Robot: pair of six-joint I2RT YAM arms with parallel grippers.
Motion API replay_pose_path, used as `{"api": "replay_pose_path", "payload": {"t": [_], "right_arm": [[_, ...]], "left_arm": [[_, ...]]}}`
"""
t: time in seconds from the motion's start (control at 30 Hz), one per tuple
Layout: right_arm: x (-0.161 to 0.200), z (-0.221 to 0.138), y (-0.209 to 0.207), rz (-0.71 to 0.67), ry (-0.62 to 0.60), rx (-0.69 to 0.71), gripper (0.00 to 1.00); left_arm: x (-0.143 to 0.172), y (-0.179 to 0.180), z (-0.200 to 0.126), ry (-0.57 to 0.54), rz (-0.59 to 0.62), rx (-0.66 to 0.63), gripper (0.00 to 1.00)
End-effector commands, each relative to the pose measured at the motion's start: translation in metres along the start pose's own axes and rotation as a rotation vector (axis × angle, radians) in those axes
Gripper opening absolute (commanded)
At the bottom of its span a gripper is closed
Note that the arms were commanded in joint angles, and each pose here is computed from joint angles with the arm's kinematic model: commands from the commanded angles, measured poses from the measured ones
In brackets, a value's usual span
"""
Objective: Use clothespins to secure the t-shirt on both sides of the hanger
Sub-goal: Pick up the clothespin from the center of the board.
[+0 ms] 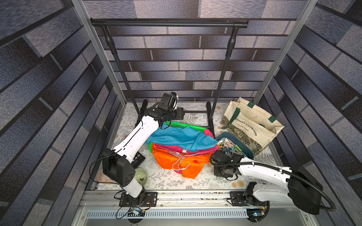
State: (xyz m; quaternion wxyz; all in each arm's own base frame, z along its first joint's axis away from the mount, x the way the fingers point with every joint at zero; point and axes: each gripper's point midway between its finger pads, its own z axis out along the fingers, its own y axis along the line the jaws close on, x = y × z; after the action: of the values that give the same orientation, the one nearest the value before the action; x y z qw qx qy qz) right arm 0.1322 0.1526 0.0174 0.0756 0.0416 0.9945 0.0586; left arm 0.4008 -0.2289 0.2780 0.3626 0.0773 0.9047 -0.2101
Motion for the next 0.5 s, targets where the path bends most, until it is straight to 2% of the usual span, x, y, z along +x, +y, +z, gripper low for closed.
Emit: {"api": "replay_pose_path", "payload": {"t": [0.0, 0.03, 0.07, 0.23, 0.47], "right_arm": [[-0.002, -0.007, -0.019, 0.039, -0.039, 0.036, 0.15], [-0.002, -0.012, -0.021, 0.04, -0.046, 0.033, 0.13], [-0.002, -0.018, -0.023, 0.038, -0.052, 0.026, 0.1], [-0.004, -0.055, -0.027, 0.013, -0.087, -0.02, 0.06], [-0.031, -0.123, -0.007, -0.068, -0.24, -0.161, 0.0]], "left_arm": [[-0.002, 0.003, -0.007, -0.015, -0.005, -0.009, 0.7], [-0.002, 0.004, -0.006, -0.014, 0.001, -0.01, 0.8], [-0.003, 0.004, -0.005, -0.015, 0.007, -0.012, 1.0], [-0.003, 0.012, 0.01, 0.01, 0.019, -0.038, 1.0], [0.0, 0.035, 0.049, 0.093, 0.019, -0.082, 1.0]]}}
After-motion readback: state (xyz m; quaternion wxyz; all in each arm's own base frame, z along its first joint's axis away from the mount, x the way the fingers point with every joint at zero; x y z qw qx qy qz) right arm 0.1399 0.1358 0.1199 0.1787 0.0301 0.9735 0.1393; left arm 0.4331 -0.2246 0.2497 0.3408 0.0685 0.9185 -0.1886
